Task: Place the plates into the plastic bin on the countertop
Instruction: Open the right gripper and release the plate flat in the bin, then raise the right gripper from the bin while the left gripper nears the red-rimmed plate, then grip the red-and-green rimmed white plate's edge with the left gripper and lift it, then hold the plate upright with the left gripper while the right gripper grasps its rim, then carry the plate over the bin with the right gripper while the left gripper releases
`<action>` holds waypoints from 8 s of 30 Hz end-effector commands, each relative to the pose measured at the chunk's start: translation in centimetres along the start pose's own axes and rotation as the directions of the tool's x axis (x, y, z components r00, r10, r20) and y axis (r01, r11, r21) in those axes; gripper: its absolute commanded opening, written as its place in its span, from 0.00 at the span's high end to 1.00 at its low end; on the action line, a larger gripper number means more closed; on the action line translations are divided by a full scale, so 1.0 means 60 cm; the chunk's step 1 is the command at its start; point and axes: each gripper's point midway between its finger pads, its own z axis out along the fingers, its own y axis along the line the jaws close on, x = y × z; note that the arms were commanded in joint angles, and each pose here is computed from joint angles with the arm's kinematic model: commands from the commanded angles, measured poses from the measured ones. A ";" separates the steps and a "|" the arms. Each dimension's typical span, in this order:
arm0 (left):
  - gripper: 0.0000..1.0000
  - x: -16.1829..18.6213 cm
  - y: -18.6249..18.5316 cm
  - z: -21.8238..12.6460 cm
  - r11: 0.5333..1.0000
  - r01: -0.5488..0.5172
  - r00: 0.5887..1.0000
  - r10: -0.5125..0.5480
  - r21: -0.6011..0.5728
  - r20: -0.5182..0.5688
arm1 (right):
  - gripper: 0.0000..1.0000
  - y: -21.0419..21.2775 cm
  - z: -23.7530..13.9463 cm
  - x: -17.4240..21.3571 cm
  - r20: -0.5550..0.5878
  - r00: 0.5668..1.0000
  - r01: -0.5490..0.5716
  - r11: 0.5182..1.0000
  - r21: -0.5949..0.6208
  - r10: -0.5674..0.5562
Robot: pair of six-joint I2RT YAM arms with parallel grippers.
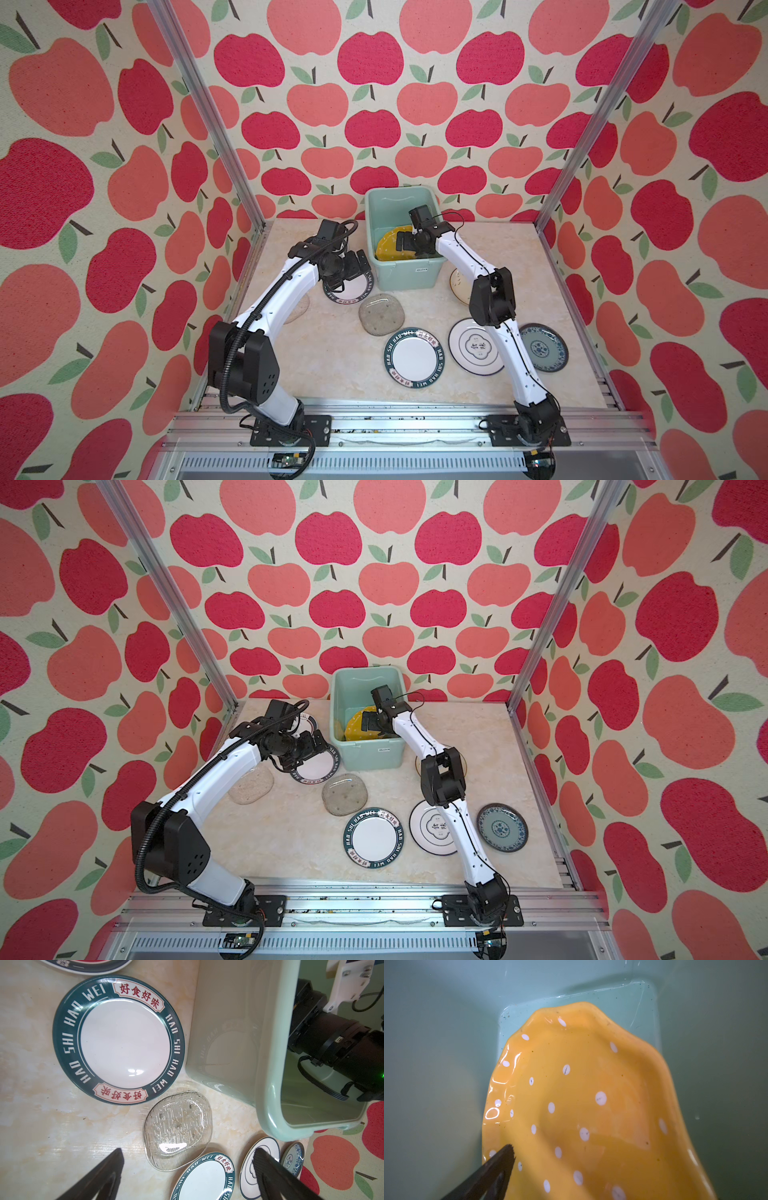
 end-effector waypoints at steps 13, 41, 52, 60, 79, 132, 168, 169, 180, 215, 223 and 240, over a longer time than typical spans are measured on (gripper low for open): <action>0.01 -0.011 0.000 -0.104 1.000 -0.025 0.988 0.024 0.005 0.152 | 0.01 0.059 -0.215 -0.132 0.257 0.949 0.181 0.983 0.039 -0.185; 0.01 0.045 0.064 -0.239 0.983 0.158 0.972 -0.171 0.090 0.163 | 0.06 0.130 -0.585 -0.030 0.351 0.933 0.227 0.891 -0.394 -0.082; 0.01 0.016 0.117 -0.225 0.947 0.284 0.947 -0.302 0.152 0.111 | 0.10 0.118 -0.604 0.112 0.203 0.968 0.020 0.763 -0.646 0.146; 0.04 -0.062 0.196 -0.169 0.926 0.360 0.912 -0.375 0.118 0.165 | 0.15 0.119 -0.582 0.184 0.113 0.985 -0.009 0.704 -0.710 0.127; 0.11 -0.186 0.305 0.003 0.961 0.276 0.960 -0.275 -0.005 0.055 | 0.16 0.114 -0.508 0.224 0.035 0.999 -0.006 0.737 -0.676 0.040; 1.00 -0.285 0.358 0.220 0.924 0.376 0.926 -0.377 0.074 -0.006 | 0.23 0.107 -0.436 0.224 -0.044 0.995 -0.093 0.781 -0.618 0.084; 1.00 -0.089 -0.011 -0.227 0.875 0.238 0.943 -0.313 0.422 0.117 | 0.22 0.168 -0.647 0.014 0.261 0.942 0.036 0.711 -0.702 0.211; 1.00 -0.081 -0.021 -0.231 0.869 0.235 0.944 -0.311 0.436 0.112 | 0.22 0.166 -0.643 0.018 0.258 0.944 0.036 0.715 -0.698 0.204; 1.00 -0.015 -0.093 -0.243 0.842 0.201 0.968 -0.249 0.501 0.030 | 0.20 0.149 -0.591 0.063 0.167 0.967 -0.030 0.736 -0.677 0.192; 1.00 0.013 -0.167 -0.205 0.824 0.165 0.984 -0.172 0.543 -0.037 | 0.82 0.168 -0.528 0.064 0.048 0.953 -0.170 0.656 -0.735 0.301; 0.97 0.009 -0.177 -0.204 0.821 0.158 0.984 -0.179 0.549 -0.015 | 0.96 0.168 -0.529 0.057 0.051 0.949 -0.175 0.657 -0.734 0.310; 0.21 -0.050 -0.101 -0.299 0.866 -0.029 0.880 -0.216 0.500 0.424 | 0.98 0.099 -0.488 -0.072 0.246 0.852 -0.277 0.796 -0.539 0.463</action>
